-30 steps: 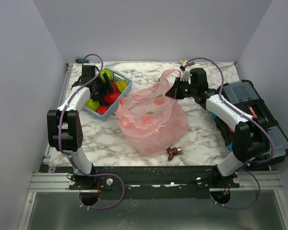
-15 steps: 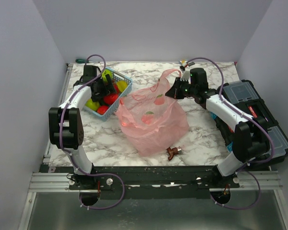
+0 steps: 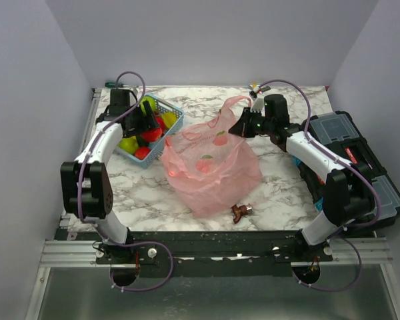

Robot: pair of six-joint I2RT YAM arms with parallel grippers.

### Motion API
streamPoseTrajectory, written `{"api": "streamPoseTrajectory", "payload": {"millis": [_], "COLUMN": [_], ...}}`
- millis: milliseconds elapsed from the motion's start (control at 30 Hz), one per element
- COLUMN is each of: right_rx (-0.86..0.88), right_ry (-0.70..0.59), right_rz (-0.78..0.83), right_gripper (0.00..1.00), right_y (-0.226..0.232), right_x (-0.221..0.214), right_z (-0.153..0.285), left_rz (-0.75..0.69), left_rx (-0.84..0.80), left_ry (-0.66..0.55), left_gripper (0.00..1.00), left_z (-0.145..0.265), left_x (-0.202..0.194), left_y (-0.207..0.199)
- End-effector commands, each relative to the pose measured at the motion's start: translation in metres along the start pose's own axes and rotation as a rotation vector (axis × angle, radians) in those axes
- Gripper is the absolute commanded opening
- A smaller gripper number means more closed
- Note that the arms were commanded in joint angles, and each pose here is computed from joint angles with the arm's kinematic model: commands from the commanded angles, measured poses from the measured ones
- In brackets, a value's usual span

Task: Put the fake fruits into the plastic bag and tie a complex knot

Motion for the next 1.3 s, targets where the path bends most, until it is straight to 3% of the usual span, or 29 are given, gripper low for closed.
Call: {"api": "streamPoseTrajectory", "payload": {"millis": [0,167,300,500,600,733,1033,1267], "right_rx": [0.091,0.178,0.233,0.283,0.267,0.254,0.235,0.207], "right_ry": [-0.035,-0.072,-0.085,-0.086,-0.080,-0.072,-0.037,-0.013], "right_rz": [-0.005,-0.030,-0.048,-0.056,-0.049,-0.038,-0.020,-0.012], "right_gripper": [0.01,0.01,0.01,0.01,0.01,0.01,0.01,0.01], "right_y": [0.010,0.018,0.022,0.026,0.024,0.022,0.010,-0.003], "right_x": [0.012,0.022,0.025,0.029,0.027,0.022,0.006,-0.010], "right_z": [0.002,0.000,-0.002,-0.004,-0.005,-0.004,-0.013,-0.023], "left_rz": [-0.210,-0.525,-0.861,-1.226,-1.414,-1.506,-1.681,-1.675], "left_rx": [-0.190,-0.446,-0.612,-0.684,-0.610,-0.540,-0.549,-0.535], "left_ry": [-0.255,-0.388,-0.398,-0.284,-0.198,-0.094,0.049,0.106], "left_gripper": [0.60,0.55,0.54,0.55,0.58,0.61,0.74,0.84], "left_z": [0.087,0.155,0.175,0.157,0.128,0.091,0.027,0.010], "left_x": [0.025,0.013,-0.023,-0.071,-0.092,-0.105,-0.136,-0.144], "left_y": [-0.036,-0.075,-0.105,-0.132,-0.139,-0.143,-0.142,-0.137]}}
Point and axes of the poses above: each gripper's point midway between its finger pads, its own z axis back along the fingers, its own y axis along the line the jaws close on, x = y × z, the point moved 10 cm from there along z, back along the fingers, and after that the axes turned 2 degrees about z, right-handed, at the moved point
